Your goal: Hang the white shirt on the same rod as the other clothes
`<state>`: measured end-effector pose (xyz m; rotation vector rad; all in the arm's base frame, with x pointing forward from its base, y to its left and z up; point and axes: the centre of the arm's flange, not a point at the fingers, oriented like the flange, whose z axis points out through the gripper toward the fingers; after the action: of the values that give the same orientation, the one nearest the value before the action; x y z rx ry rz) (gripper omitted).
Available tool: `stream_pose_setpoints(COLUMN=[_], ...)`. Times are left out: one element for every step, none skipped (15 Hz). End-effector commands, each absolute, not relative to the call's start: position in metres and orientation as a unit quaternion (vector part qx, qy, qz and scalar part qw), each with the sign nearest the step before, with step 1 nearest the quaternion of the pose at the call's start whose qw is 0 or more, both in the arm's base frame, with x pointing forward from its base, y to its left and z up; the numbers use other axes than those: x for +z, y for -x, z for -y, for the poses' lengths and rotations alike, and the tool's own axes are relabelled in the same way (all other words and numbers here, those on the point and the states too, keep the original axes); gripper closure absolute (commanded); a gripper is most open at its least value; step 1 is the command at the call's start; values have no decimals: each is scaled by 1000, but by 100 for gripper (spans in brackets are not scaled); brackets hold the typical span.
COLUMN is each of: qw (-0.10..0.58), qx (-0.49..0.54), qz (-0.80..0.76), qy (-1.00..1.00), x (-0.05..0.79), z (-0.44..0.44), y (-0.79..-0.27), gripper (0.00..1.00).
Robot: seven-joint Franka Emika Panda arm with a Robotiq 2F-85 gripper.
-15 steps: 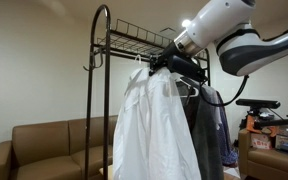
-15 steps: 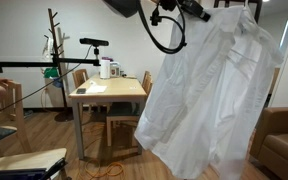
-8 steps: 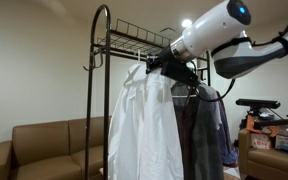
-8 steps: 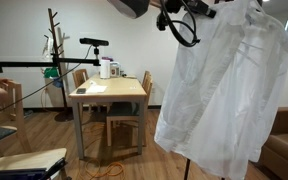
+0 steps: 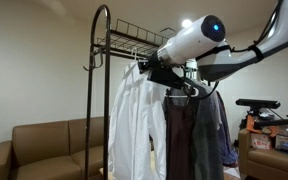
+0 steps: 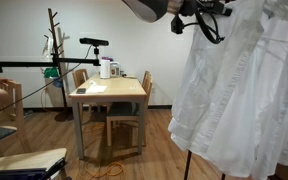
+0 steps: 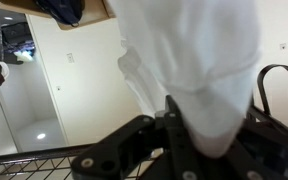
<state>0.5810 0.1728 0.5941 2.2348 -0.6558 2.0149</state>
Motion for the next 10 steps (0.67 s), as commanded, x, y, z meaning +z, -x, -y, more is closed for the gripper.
stream_pose_setpoints(qw=[32, 32, 31, 27, 27, 28, 30, 28, 23, 23], qx=[659, 658, 655, 651, 648, 646, 644, 636, 627, 615], qz=[209, 209, 209, 209, 209, 207, 206, 207, 210, 209], qy=[-722, -722, -725, -729, -732, -734, -737, -743, -750, -760], x=[599, 597, 596, 595, 594, 594, 593, 592, 592, 593], z=[-178, -179, -180, -181, -182, -182, -182, -183, -184, -184], y=[-599, -601, -602, -603, -603, -604, -604, -603, -603, -602], gripper=[92, 92, 92, 92, 92, 92, 92, 92, 92, 92])
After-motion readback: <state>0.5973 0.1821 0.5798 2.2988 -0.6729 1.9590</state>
